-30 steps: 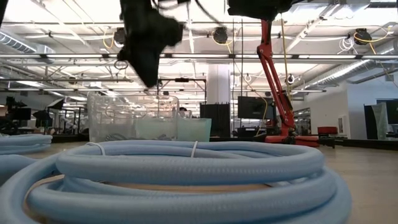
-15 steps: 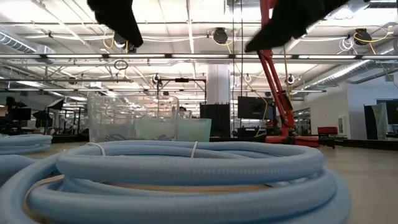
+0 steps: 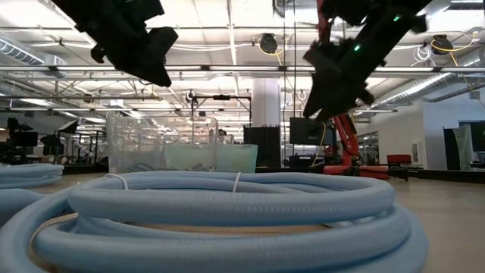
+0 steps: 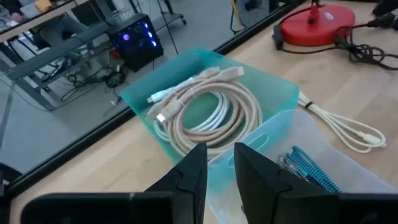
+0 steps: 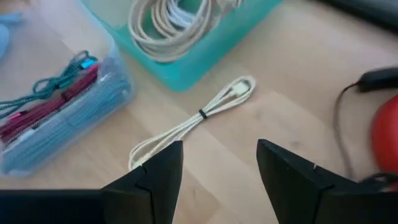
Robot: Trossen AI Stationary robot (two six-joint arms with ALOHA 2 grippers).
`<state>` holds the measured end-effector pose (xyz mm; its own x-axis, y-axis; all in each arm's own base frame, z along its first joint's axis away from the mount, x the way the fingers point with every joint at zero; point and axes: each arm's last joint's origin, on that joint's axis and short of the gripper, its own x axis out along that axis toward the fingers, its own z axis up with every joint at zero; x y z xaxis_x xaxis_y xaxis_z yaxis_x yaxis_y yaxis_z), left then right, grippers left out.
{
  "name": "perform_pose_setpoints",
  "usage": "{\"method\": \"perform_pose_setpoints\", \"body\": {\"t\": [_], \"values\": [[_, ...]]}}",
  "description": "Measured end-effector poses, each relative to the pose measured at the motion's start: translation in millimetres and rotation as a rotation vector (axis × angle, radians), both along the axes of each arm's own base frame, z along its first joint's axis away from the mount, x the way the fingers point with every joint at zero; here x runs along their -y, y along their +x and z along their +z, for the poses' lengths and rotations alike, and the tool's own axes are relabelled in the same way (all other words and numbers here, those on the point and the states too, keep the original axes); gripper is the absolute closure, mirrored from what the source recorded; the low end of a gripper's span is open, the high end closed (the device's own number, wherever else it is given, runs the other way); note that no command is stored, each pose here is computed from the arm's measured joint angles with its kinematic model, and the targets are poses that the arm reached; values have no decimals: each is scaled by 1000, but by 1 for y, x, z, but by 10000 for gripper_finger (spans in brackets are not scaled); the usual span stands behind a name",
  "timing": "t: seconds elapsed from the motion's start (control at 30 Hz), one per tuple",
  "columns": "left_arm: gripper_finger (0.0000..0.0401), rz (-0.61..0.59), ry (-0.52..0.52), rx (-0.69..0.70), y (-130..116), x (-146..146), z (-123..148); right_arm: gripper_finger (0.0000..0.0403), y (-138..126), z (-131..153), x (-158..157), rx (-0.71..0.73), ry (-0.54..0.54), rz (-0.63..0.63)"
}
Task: Pick & Place USB Port
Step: Put the light brown tied USB cable into the blue bin
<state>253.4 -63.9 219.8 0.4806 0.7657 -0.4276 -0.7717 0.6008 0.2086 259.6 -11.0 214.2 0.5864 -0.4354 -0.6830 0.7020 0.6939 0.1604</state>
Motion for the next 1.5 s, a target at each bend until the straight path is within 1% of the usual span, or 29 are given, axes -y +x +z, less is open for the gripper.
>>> {"method": "perform_pose_setpoints", "body": {"t": [0.07, 0.13, 0.23, 0.37, 0.47, 0.67, 0.87, 1.03, 1.13, 1.23, 1.3, 1.43, 1.5], "values": [[316, -3, -1, -1, -1, 1, -1, 206, 8, -8, 11, 10, 55, 2], [316, -17, 4, -8, -2, 4, -1, 206, 18, -14, 22, 60, 115, 15], [316, -35, 7, -12, -3, 8, -1, 206, 29, -27, 37, 90, 211, 34], [316, -61, 17, -17, -5, 14, -1, 206, 33, -48, 51, -7, 313, 11], [316, -75, 34, -11, -7, 19, -1, 206, 37, -55, 55, -40, 341, 10], [316, -82, 72, -1, -9, 24, 0, 206, 56, -45, 57, -4, 308, 48], [316, -84, 74, 3, -9, 25, 0, 206, 64, -39, 61, 6, 288, 62], [316, -84, 70, 8, -9, 25, 1, 206, 63, -47, 65, -27, 298, 45], [316, -84, 68, 13, -9, 25, 1, 206, 66, -51, 68, -14, 293, 40], [316, -90, 64, 20, -8, 27, 1, 206, 65, -59, 70, -48, 303, 28], [316, -97, 64, 22, -8, 28, 1, 206, 71, -65, 73, -26, 301, 28], [316, -106, 67, 21, -9, 30, 2, 206, 74, -82, 73, -50, 319, 36], [316, -107, 67, 22, -9, 30, 2, 206, 77, -84, 74, -34, 320, 40]]}}
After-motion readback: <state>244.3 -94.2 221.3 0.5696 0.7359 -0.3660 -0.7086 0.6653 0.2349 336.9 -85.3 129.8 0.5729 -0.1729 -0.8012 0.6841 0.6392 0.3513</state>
